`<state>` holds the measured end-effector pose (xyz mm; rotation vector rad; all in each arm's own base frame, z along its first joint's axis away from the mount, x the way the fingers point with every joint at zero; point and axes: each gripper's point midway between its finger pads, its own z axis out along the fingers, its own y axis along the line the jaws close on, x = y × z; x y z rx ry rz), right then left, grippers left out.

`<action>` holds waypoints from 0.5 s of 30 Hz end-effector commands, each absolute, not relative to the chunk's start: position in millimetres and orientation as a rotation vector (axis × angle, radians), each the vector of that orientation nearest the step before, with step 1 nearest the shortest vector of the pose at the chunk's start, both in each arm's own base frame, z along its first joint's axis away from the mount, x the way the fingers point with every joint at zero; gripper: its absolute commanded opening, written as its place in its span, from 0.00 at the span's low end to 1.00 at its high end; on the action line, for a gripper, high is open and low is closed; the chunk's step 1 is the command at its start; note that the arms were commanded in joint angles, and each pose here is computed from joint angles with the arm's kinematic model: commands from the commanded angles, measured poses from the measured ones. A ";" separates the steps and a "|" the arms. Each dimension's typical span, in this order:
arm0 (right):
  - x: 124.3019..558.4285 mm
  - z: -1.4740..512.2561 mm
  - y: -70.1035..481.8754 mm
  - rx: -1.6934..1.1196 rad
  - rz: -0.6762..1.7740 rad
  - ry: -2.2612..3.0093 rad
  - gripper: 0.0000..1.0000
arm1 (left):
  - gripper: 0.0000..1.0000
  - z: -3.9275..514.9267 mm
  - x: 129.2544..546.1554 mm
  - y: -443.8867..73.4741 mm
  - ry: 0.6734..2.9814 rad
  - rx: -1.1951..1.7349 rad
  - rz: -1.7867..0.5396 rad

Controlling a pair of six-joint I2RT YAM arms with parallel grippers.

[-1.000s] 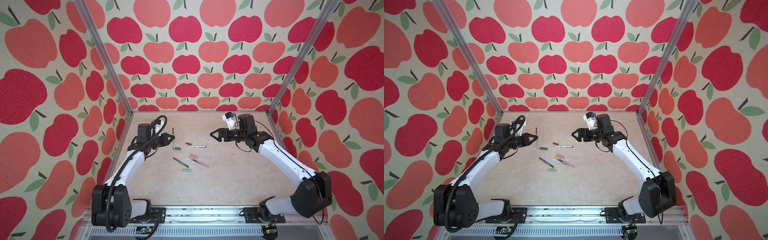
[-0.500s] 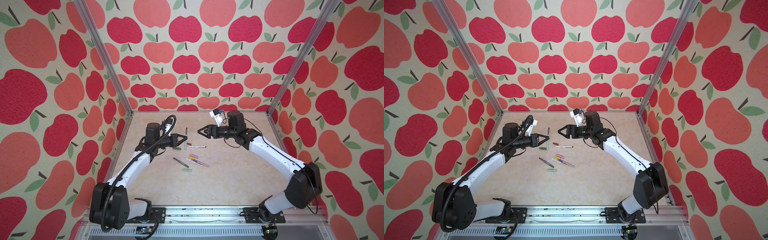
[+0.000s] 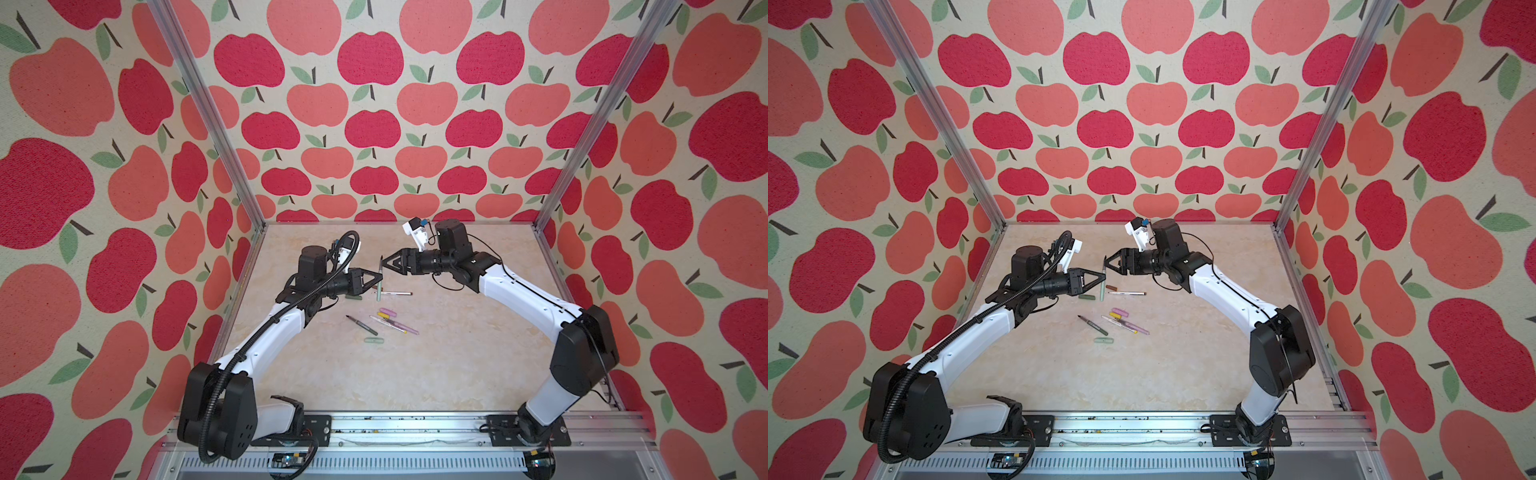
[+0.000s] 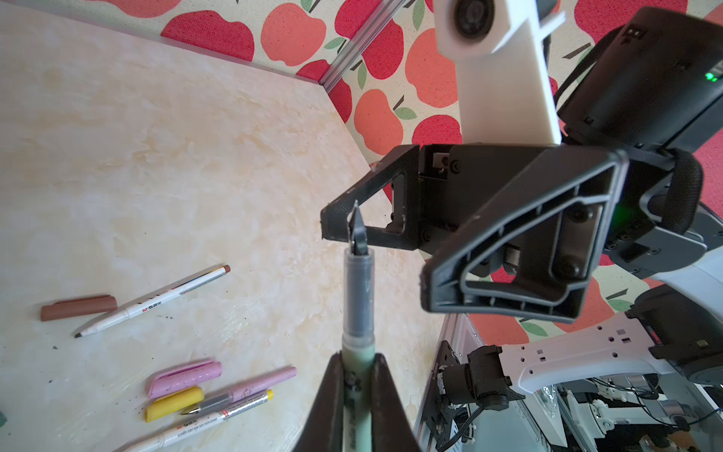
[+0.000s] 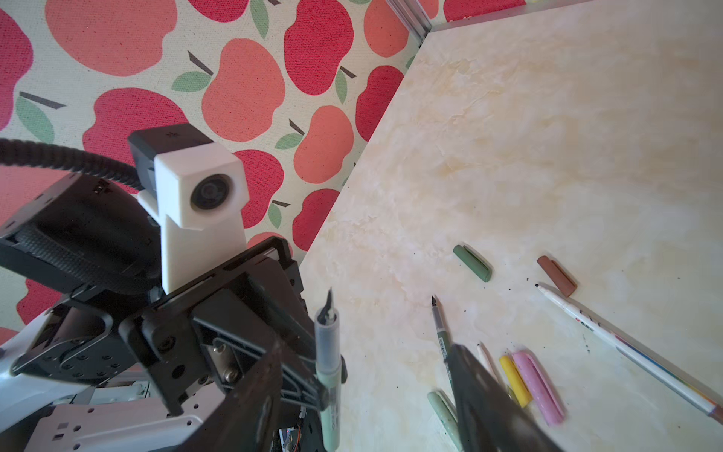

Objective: Insert the pens into the pen caps
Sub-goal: 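Lift the pale green pen upright with the left gripper while the right gripper approaches it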

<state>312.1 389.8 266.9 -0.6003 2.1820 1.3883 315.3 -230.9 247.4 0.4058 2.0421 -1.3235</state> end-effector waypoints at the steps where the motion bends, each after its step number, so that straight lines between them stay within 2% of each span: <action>1: 311.8 283.6 403.3 -0.628 1.433 2.124 0.66 | 0.04 244.3 317.5 -235.1 2.031 0.412 -1.334; 5: 309.7 280.7 411.0 -0.643 1.441 2.128 0.62 | 0.04 242.5 318.9 -237.4 2.035 0.406 -1.337; 15: 307.0 273.1 419.8 -0.651 1.447 2.150 0.42 | 0.04 244.2 323.9 -237.9 2.018 0.380 -1.324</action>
